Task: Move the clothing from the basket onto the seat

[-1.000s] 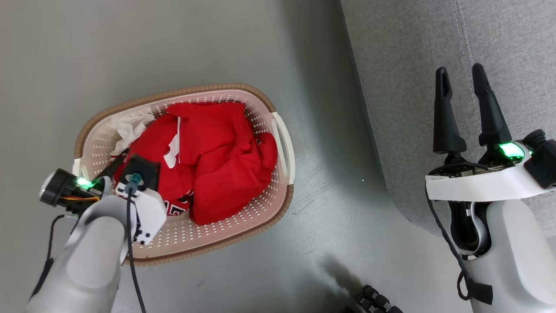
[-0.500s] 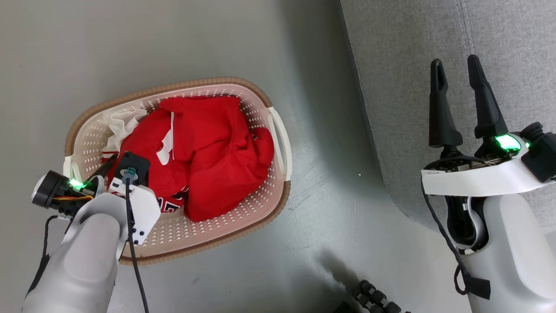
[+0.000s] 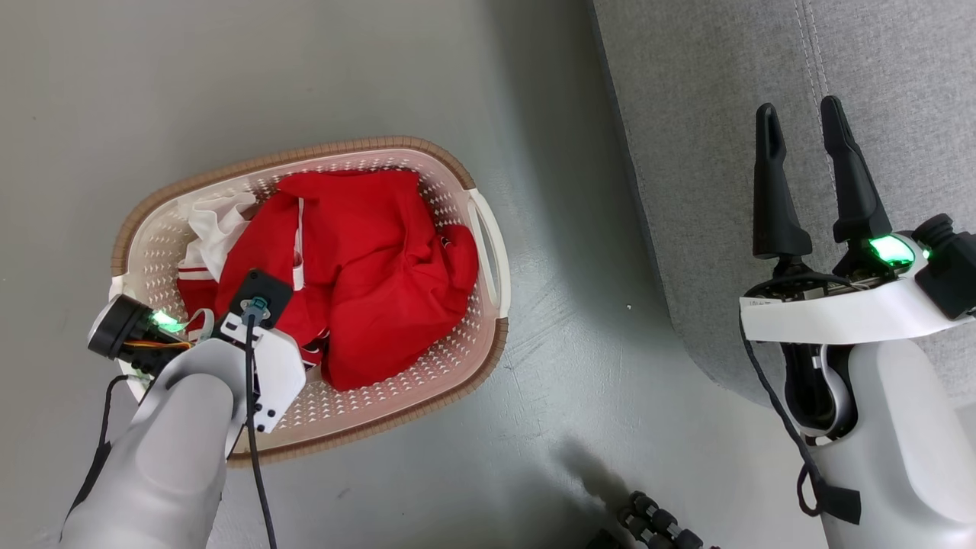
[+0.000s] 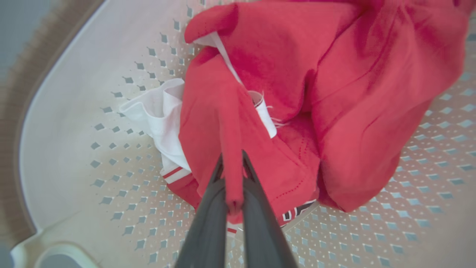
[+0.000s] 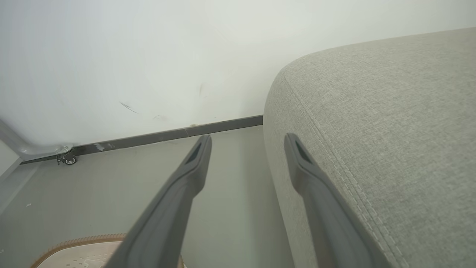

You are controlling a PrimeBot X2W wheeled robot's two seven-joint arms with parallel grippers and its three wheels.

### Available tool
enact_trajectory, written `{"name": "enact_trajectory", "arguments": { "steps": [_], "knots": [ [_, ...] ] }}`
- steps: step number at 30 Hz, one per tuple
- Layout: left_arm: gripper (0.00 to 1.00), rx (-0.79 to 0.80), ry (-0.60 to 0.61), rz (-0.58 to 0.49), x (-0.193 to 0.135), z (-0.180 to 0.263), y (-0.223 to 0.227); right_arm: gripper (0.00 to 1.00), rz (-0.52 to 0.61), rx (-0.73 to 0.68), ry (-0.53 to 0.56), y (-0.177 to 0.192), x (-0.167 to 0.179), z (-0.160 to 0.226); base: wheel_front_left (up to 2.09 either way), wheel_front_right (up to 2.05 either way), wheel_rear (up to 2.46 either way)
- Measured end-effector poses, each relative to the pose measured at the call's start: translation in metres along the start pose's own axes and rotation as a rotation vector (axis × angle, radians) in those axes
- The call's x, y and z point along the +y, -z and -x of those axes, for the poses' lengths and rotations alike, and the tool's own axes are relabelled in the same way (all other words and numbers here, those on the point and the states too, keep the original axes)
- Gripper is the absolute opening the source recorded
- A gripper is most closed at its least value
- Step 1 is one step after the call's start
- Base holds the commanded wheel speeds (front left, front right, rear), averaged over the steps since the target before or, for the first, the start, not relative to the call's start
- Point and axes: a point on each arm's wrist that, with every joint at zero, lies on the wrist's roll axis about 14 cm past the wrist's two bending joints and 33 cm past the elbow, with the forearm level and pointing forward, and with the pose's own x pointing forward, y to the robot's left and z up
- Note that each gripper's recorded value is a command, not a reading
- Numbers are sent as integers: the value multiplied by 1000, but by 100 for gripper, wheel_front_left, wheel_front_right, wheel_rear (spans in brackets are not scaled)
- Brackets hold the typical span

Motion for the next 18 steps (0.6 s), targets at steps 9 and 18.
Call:
{"name": "enact_trajectory", "arguments": {
  "steps": [9,18],
  "knots": [
    [0,-92,-36,-2,12,5,-20,100,-14,-27,-12,-9,4,-4,0,0,0],
    [0,-203,-75,27,18,18,-42,100,-21,-45,-24,-17,9,-3,0,0,0]
  ]
}}
